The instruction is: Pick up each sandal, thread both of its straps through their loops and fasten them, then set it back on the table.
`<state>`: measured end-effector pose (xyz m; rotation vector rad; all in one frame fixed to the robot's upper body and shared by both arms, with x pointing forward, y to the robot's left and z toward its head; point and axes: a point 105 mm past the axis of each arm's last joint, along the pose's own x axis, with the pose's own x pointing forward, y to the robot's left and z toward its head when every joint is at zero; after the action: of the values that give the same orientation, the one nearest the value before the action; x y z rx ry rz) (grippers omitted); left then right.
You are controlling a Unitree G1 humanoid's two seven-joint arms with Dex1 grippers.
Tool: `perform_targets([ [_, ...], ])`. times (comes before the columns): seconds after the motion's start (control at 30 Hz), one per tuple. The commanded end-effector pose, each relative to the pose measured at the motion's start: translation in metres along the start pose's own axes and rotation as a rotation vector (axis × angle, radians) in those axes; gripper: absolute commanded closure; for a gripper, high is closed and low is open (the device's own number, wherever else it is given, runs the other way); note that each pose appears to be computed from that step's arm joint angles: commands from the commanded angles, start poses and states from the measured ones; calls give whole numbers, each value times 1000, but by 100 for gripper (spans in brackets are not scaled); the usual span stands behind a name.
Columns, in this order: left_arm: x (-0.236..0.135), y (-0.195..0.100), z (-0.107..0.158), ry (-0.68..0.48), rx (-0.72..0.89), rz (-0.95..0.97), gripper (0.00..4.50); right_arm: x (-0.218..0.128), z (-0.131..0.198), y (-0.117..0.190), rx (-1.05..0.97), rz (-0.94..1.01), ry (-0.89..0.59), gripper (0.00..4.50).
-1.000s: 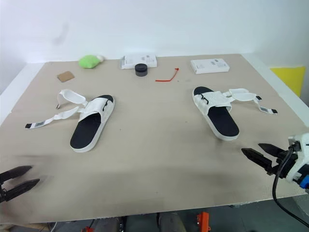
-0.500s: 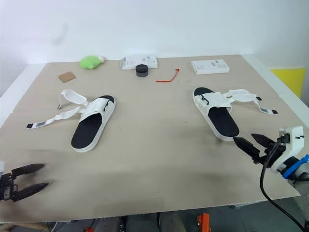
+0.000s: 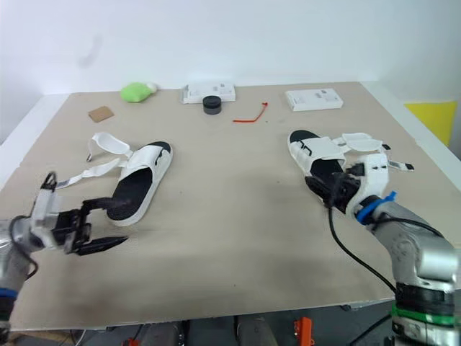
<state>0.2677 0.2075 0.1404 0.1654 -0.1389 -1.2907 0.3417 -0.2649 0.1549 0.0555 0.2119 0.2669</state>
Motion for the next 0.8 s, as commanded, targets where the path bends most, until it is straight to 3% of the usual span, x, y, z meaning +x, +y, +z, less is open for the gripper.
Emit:
perform_targets([
  [0.03, 20, 6, 5, -16, 22, -21, 2, 10, 16, -13, 15, -70, -37, 0],
  [0.23, 96, 4, 53, -74, 60, -68, 2, 33, 15, 1, 53, -1, -29, 0],
  [0.43, 119, -6, 69, -96, 41, -52, 2, 53, 10, 18, 31, 41, -20, 0],
  [0.7, 143, -9, 92, -145, 20, -45, 2, 73, 18, 14, -4, 2, -60, 0],
  [0.8, 143, -9, 89, -82, 3, -46, 2, 80, 25, 23, -32, 47, -82, 0],
])
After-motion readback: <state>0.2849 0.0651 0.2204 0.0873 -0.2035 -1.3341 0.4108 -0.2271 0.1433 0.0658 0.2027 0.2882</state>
